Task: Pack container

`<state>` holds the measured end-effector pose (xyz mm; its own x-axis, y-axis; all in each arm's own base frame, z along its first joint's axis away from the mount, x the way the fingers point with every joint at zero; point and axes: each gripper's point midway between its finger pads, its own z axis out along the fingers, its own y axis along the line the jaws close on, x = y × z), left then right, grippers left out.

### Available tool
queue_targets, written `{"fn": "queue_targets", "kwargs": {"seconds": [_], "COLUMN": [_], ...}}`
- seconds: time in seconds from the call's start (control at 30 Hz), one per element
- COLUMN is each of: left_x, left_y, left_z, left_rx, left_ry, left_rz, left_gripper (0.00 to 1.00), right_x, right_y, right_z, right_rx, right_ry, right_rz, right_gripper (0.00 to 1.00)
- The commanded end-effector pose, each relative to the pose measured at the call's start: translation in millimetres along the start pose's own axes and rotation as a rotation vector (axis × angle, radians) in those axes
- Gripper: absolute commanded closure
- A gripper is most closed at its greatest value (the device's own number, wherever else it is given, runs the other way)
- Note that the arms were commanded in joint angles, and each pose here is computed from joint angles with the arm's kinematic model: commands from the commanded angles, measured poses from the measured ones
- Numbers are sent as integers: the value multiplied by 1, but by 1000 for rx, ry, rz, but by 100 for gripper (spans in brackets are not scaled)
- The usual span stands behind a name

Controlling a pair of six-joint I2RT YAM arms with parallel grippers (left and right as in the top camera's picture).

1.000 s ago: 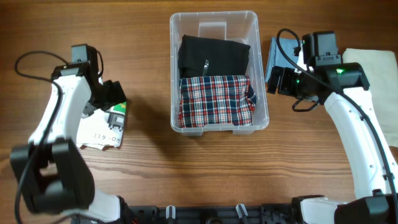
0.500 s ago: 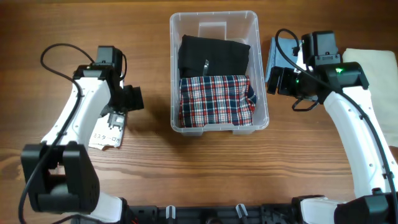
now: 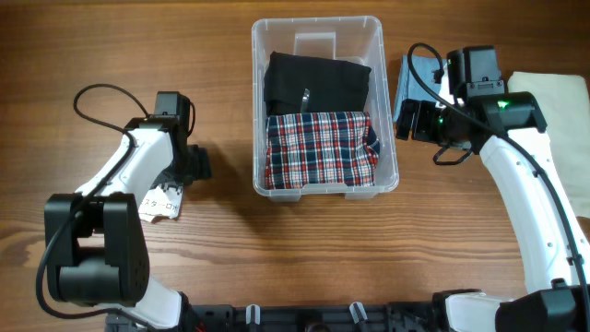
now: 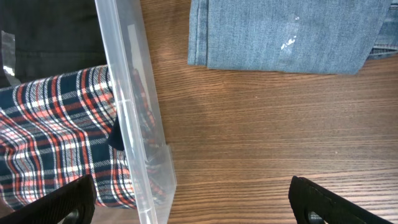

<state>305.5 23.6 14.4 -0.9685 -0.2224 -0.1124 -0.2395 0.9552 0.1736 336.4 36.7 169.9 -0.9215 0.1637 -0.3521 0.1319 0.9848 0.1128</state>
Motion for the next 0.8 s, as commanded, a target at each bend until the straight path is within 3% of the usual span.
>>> {"fn": "queue_targets", "kwargs": {"seconds": [0.0, 0.37, 0.43, 0.47, 0.5, 0.63, 0.77], "left_x": [3, 9, 9, 8, 8, 5, -2], "left_y": [2, 4, 4, 4, 4, 3, 2], "left_z": [6, 23, 23, 23, 23, 23, 19], "left_rx": [-19, -40, -40, -40, -40, -37, -32], "left_ry": [6, -13, -14, -16, -17, -29, -44], "left_rz": [13, 42, 42, 41, 41, 38, 34], "left_gripper": [21, 34, 43, 57, 62, 69, 96], "right_x": [6, 6, 6, 6, 6, 6, 6], "right_y": [-3, -3, -3, -3, -3, -3, -3], "right_z": [5, 6, 6, 6, 6, 6, 6], "right_rx": [7, 8, 8, 8, 8, 8, 7], "right_ry": [26, 30, 29, 29, 29, 29, 26], "right_rz": [-13, -13, -13, -13, -13, -13, -12], "right_gripper": [0, 0, 0, 0, 0, 0, 0]}}
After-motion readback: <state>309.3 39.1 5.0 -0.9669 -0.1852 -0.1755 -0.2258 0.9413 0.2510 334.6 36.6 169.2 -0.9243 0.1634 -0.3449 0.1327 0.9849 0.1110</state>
